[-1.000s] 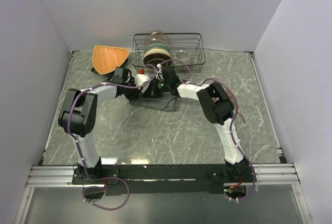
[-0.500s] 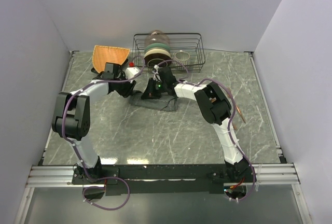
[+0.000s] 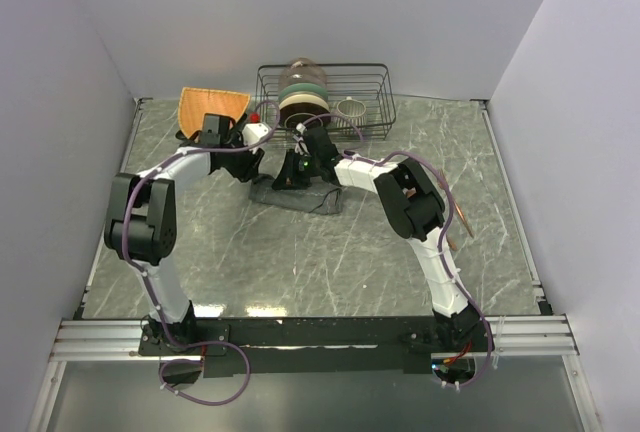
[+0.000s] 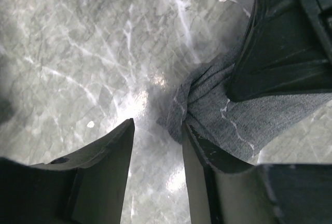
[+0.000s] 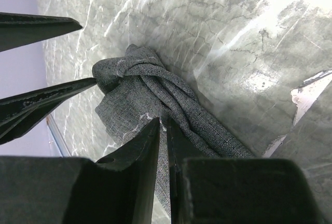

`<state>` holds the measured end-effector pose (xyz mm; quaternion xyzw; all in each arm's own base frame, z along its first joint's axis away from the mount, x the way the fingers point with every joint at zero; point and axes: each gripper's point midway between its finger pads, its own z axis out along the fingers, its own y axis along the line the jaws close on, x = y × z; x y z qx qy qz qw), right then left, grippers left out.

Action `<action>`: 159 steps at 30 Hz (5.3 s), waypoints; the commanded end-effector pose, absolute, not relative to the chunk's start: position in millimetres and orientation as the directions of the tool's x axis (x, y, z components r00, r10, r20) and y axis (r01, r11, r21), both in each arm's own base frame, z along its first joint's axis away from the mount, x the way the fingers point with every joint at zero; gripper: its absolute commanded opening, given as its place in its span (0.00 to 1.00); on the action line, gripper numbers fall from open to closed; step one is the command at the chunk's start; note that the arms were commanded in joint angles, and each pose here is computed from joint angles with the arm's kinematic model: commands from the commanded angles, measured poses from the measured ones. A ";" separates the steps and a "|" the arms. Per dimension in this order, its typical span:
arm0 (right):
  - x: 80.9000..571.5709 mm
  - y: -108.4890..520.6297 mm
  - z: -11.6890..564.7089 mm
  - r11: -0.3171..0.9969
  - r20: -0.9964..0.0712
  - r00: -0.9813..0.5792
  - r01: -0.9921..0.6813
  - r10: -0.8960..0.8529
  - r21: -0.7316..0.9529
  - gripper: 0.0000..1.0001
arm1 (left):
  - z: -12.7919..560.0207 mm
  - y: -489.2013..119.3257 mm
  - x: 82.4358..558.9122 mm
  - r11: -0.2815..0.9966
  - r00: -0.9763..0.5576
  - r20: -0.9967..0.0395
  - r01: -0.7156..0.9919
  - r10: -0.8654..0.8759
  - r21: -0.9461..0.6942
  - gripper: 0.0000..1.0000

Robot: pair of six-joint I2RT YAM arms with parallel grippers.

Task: Fold the napkin into a case and place the utensils inside
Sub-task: Smooth out the smaller rectangle-folded napkin at the center of the board.

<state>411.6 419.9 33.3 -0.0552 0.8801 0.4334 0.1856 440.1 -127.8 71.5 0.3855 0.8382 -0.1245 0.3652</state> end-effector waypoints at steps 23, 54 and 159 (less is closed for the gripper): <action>428.4 414.3 18.2 0.724 -0.431 -0.901 -0.267 0.046 0.636 0.19 | 72.9 -166.0 385.4 0.465 -0.360 -0.673 0.885 0.646 -0.026 0.01; 427.5 415.4 17.3 0.725 -0.425 -0.903 -0.258 0.053 0.638 0.19 | 92.1 -149.3 435.3 0.598 -0.296 -0.725 0.777 0.622 0.196 0.49; 447.2 414.6 98.6 0.615 -0.561 -0.825 -0.476 -0.064 0.629 0.58 | -0.7 -135.6 353.1 0.149 -0.013 -0.472 0.956 0.881 0.252 0.09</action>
